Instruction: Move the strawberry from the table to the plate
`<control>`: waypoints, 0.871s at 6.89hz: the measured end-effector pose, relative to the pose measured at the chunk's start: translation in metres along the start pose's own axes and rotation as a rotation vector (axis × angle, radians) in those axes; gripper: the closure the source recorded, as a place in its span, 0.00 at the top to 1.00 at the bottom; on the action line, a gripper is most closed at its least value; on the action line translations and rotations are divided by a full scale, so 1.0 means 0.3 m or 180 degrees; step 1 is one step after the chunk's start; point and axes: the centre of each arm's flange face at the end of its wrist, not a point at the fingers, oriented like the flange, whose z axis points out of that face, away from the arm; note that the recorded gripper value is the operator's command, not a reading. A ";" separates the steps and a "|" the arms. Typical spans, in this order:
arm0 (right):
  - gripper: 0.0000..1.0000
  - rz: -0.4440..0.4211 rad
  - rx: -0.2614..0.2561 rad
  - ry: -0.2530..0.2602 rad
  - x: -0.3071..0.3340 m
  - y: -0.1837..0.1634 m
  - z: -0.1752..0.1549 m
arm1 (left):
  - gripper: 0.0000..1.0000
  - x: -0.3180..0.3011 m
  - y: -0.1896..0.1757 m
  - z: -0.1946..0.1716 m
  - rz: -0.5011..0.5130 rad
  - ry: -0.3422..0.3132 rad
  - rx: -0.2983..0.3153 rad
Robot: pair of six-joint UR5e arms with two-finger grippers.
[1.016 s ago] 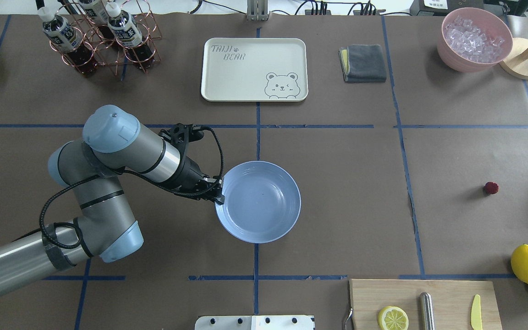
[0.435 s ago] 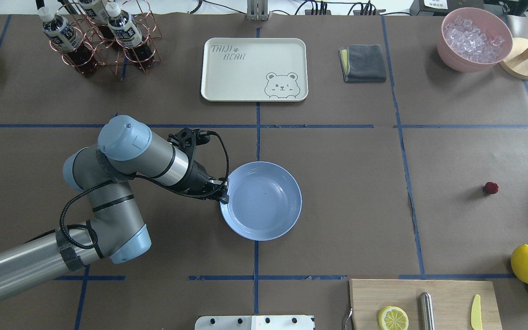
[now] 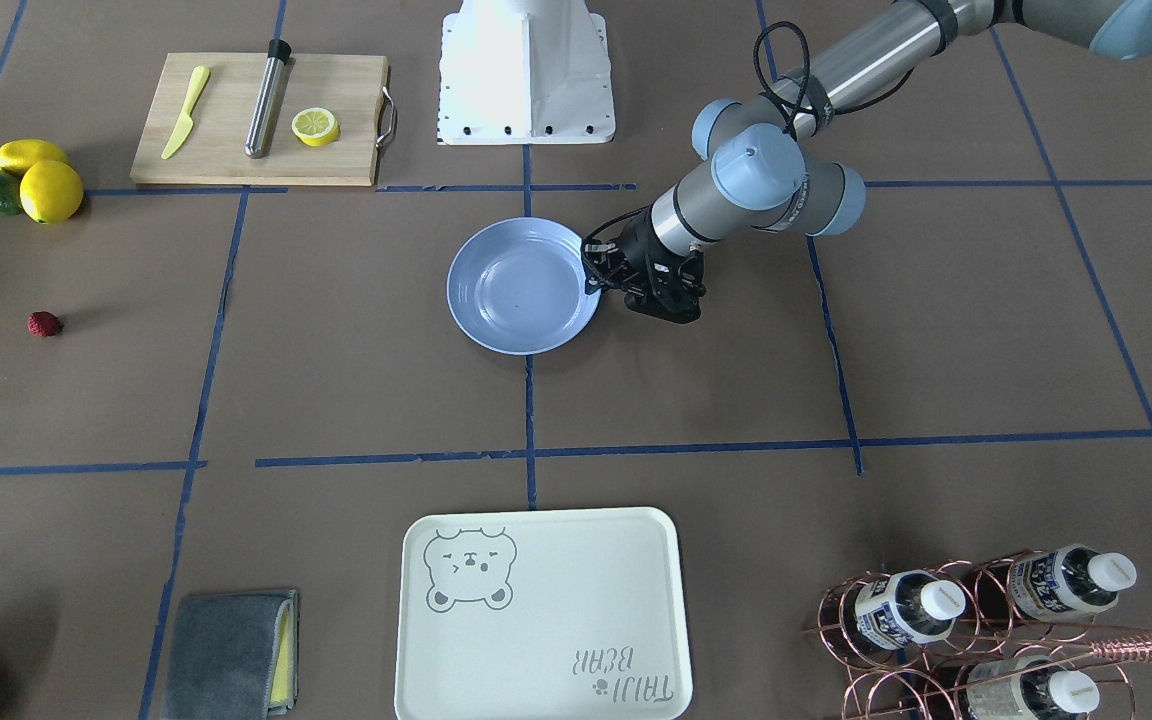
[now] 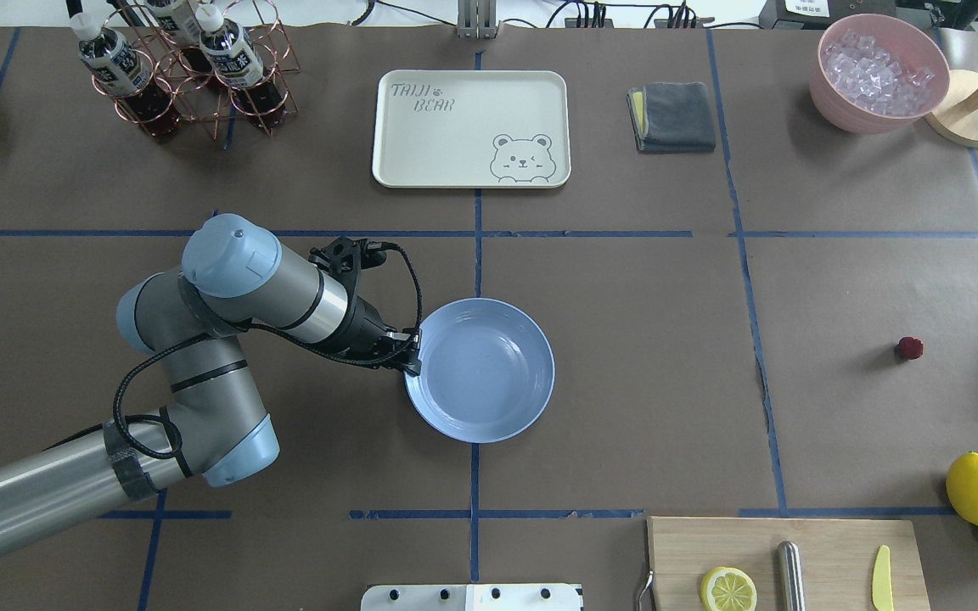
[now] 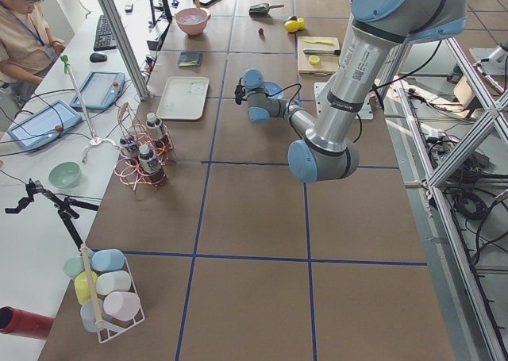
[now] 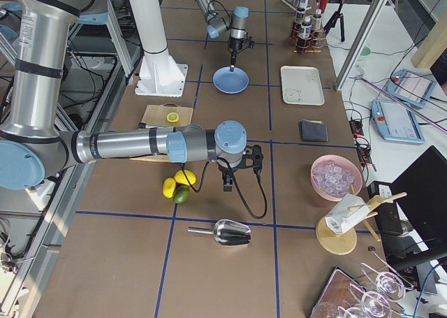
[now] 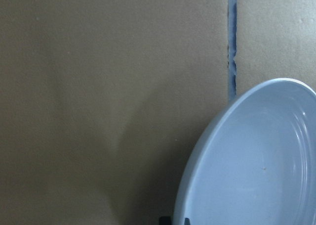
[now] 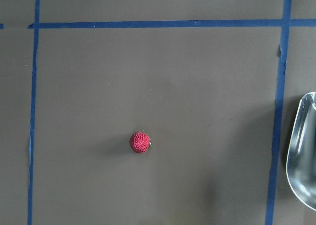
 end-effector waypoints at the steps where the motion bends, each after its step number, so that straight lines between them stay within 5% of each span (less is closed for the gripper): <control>1: 1.00 -0.0003 -0.0005 -0.0036 -0.004 0.000 0.001 | 0.00 0.002 -0.005 -0.001 -0.0002 -0.0004 0.0039; 3: 1.00 -0.0003 -0.0016 -0.0052 -0.008 0.000 0.005 | 0.67 0.001 -0.011 0.000 -0.0009 -0.0011 0.0065; 6: 1.00 -0.0023 -0.0085 -0.0006 -0.093 -0.018 0.080 | 0.73 -0.002 -0.019 0.006 -0.0003 -0.0039 0.0158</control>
